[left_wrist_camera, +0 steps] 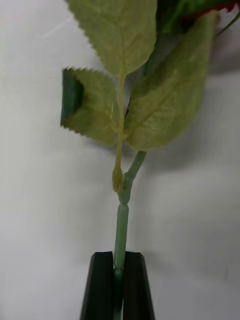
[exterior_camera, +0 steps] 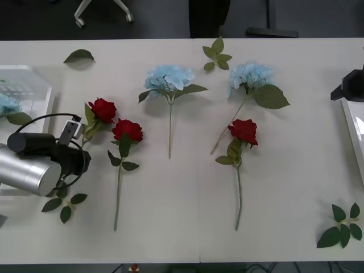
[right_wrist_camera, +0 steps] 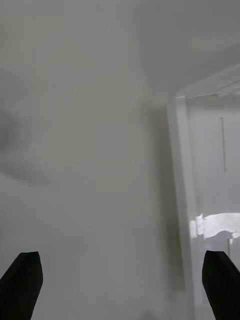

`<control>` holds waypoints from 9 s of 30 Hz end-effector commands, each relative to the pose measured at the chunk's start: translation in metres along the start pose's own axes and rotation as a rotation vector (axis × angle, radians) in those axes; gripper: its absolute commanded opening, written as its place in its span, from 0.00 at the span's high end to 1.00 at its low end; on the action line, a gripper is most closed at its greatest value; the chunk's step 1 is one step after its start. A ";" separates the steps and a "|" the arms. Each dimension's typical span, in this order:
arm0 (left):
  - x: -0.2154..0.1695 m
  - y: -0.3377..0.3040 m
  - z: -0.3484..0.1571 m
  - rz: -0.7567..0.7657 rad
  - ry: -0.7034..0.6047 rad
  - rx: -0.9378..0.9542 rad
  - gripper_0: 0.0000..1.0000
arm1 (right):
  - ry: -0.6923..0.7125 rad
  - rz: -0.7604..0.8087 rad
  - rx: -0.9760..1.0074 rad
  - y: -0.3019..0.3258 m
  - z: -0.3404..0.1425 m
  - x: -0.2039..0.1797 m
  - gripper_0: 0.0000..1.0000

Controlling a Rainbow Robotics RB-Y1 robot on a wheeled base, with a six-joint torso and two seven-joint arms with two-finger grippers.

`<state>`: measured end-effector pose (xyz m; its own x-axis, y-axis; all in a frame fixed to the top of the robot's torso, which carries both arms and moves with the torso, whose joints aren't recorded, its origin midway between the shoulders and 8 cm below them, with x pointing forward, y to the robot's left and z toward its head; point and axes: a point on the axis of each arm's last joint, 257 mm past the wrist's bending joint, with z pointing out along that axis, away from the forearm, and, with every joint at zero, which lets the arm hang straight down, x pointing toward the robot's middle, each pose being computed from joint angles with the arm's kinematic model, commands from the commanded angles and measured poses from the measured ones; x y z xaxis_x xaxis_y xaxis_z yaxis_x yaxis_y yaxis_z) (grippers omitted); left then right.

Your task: Place the red flowers into the right box and the blue flowers into the left box. If a person shows an open palm, hand one flower to the person first, then continue sorting.

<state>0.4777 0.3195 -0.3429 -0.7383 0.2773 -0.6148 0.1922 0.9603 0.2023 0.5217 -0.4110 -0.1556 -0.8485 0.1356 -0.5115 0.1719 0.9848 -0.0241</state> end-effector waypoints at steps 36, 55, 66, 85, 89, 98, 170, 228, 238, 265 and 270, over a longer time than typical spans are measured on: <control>-0.112 -0.002 0.019 0.095 -0.141 -0.005 0.00 | 0.018 0.162 -0.135 0.242 0.026 -0.006 0.07; -0.096 -0.013 0.051 0.078 -0.117 -0.007 1.00 | 0.027 0.257 -0.081 0.256 0.078 -0.007 0.07; -0.084 -0.007 0.049 0.027 -0.072 -0.002 1.00 | 0.023 0.276 -0.060 0.264 0.102 0.002 0.07; -0.187 -0.019 -0.110 -0.073 -0.217 0.214 1.00 | 0.020 0.300 -0.069 0.289 0.115 0.005 0.16; -0.216 -0.039 -0.149 -0.063 -0.328 0.323 1.00 | 0.019 0.305 -0.071 0.292 0.117 0.006 0.36; -0.272 -0.091 -0.242 -0.075 -0.605 0.657 1.00 | 0.020 0.305 -0.074 0.299 0.118 0.010 0.71; -0.308 -0.268 -0.332 -0.130 -0.863 1.148 1.00 | -0.012 0.137 0.048 0.191 0.122 -0.022 0.36; -0.312 -0.267 -0.339 -0.155 -0.887 1.169 1.00 | -0.423 -0.426 -1.092 0.186 -0.088 0.005 0.06; -0.314 -0.267 -0.342 -0.162 -0.893 1.178 1.00 | -0.444 -0.475 -1.253 0.226 -0.117 0.065 0.06; -0.313 -0.267 -0.343 -0.167 -0.893 1.185 1.00 | -0.222 -0.300 -1.509 0.335 -0.155 0.157 0.06; -0.314 -0.267 -0.343 -0.168 -0.893 1.186 1.00 | -0.226 -0.314 -1.530 0.346 -0.159 0.162 0.06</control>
<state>0.4471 -0.0289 0.0240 -0.3259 -0.2998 -0.8966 0.8347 0.3541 -0.4217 0.3712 -0.0470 -0.1280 -0.6557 0.0394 -0.7540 -0.7334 0.2041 0.6485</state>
